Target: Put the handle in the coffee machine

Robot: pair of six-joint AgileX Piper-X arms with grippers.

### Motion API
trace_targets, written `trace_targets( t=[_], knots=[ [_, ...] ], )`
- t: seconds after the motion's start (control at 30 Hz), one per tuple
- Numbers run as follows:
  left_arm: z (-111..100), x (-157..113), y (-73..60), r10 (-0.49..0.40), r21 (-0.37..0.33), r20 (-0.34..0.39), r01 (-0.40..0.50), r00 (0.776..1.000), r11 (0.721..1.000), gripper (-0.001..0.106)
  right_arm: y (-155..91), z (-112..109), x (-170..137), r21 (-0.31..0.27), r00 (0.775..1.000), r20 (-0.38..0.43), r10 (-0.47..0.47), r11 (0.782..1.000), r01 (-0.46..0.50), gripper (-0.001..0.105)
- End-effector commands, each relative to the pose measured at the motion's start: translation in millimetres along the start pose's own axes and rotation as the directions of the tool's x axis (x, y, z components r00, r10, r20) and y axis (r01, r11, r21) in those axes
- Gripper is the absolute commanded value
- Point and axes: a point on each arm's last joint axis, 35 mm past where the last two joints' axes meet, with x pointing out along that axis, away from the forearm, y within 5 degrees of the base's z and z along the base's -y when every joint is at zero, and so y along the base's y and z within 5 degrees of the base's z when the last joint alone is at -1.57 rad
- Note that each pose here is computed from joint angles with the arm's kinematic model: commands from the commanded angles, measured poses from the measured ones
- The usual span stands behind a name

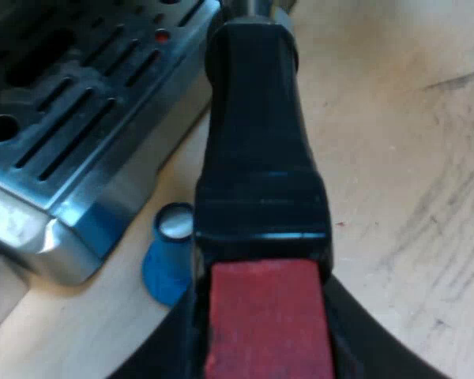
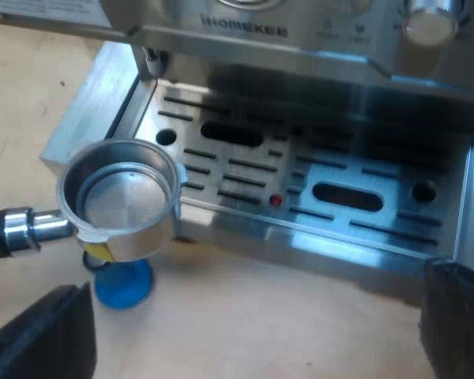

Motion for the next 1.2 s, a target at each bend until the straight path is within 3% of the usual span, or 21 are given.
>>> trace_targets(
  t=[0.03,0.3,0.57,0.73,0.93,1.2],
  knots=[
    [5.7,-3.7,0.1,-0.023,0.041,0.062,0.021,0.998,0.999,0.001,7.0,1.0,-4.0,-0.008,0.999,0.031,-0.030,1.000,0.030,0.084],
    [8.6,0.4,11.2,-0.065,0.014,0.048,0.065,0.997,0.998,0.001,48.7,-5.3,10.6,-0.073,0.995,0.077,-0.071,0.994,0.076,0.084],
    [19.4,-2.6,18.5,-0.131,0.086,-0.002,0.131,0.991,0.988,0.001,82.0,-14.4,24.8,-0.030,0.981,0.131,-0.140,0.989,0.145,0.084],
    [21.3,1.0,29.1,-0.167,0.084,-0.035,0.169,0.985,0.982,0.001,101.4,-20.8,33.1,-0.044,0.969,0.171,-0.178,0.981,0.188,0.084],
    [22.3,7.0,43.2,-0.189,0.101,-0.052,0.194,0.981,0.976,0.001,116.6,-24.1,45.9,0.040,0.954,0.206,-0.216,0.976,0.212,0.084],
    [18.5,15.0,62.7,-0.177,0.122,-0.029,0.179,0.984,0.976,0.001,130.0,-25.2,60.6,0.138,0.905,0.282,-0.320,0.946,0.292,0.084]
  ],
)
